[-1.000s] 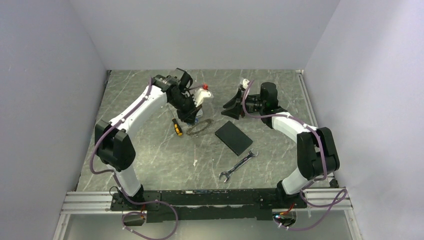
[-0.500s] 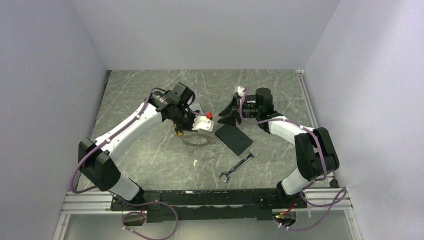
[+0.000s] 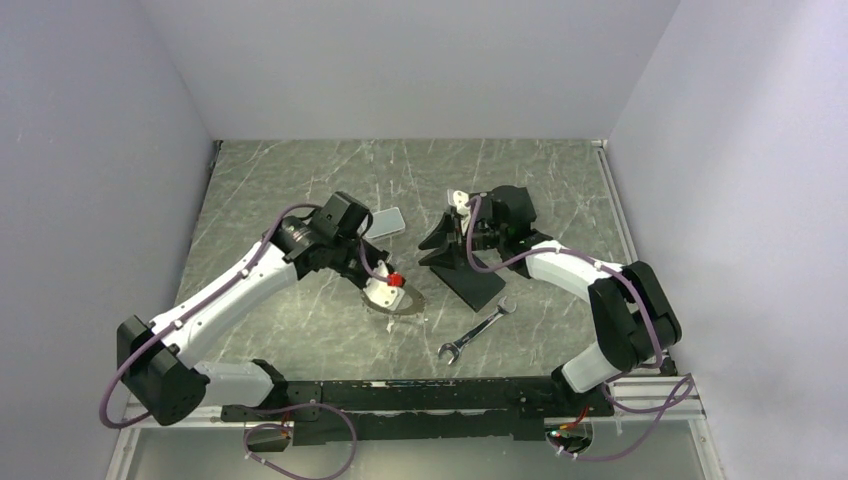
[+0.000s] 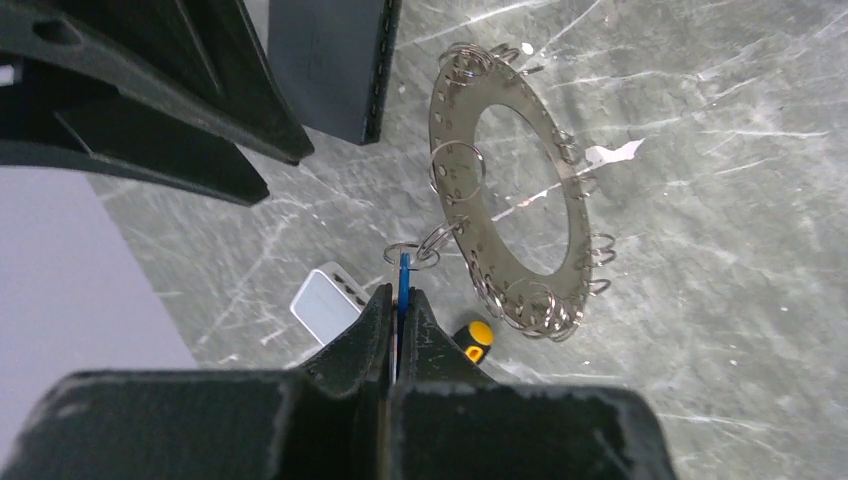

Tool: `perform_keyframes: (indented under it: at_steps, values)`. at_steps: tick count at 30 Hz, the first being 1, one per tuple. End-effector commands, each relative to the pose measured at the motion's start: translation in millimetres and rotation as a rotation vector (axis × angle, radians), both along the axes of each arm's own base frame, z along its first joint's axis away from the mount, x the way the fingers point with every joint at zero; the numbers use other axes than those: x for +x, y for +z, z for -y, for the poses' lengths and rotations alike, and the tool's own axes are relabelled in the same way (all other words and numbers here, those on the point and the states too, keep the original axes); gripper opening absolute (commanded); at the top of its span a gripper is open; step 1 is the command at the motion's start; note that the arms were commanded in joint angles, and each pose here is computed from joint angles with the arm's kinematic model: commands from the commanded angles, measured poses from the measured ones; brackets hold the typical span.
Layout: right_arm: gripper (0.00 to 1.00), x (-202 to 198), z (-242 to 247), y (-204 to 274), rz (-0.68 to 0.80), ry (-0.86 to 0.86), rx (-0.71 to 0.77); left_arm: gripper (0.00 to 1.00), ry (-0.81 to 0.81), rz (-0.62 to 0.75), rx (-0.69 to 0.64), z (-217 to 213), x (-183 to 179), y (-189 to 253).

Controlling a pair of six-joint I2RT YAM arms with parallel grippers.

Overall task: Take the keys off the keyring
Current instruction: Adjust the key on the keyring.

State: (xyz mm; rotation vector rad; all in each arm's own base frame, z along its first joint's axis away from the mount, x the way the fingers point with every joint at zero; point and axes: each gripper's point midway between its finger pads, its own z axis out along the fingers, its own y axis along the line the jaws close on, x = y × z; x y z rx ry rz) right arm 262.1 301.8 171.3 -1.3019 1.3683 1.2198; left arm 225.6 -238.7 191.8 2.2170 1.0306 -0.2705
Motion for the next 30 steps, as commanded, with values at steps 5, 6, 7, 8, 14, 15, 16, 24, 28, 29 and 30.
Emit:
perform_keyframes:
  at_steps: [5,6,7,8,14,15,16,24,28,29,30]
  values:
    - [0.46,-21,-18,28,0.081,0.118,0.098,0.00,-0.187,0.207,-0.147,18,-6,27]
    - [0.46,-24,-18,29,0.079,0.130,0.104,0.00,-0.188,0.215,-0.155,19,-6,28]
    - [0.46,-29,-19,29,0.077,0.142,0.108,0.00,-0.191,0.220,-0.163,20,-6,30]
    - [0.46,-32,-20,30,0.075,0.149,0.112,0.00,-0.196,0.226,-0.170,21,-6,31]
    - [0.46,-43,-30,26,0.086,0.198,0.110,0.00,-0.268,0.306,-0.227,27,-12,38]
    - [0.47,-45,-31,26,0.090,0.203,0.111,0.00,-0.283,0.323,-0.233,27,-12,39]
    - [0.47,-46,-33,26,0.092,0.208,0.112,0.00,-0.296,0.330,-0.236,27,-14,38]
    - [0.49,-59,-38,29,0.087,0.241,0.135,0.00,-0.348,0.369,-0.250,27,-21,36]
    - [0.49,-65,-40,29,0.085,0.266,0.136,0.00,-0.342,0.377,-0.266,29,-19,42]
    - [0.49,-67,-40,28,0.084,0.274,0.134,0.00,-0.338,0.381,-0.273,30,-19,44]
    - [0.49,-69,-41,27,0.085,0.282,0.132,0.00,-0.337,0.382,-0.277,31,-18,45]
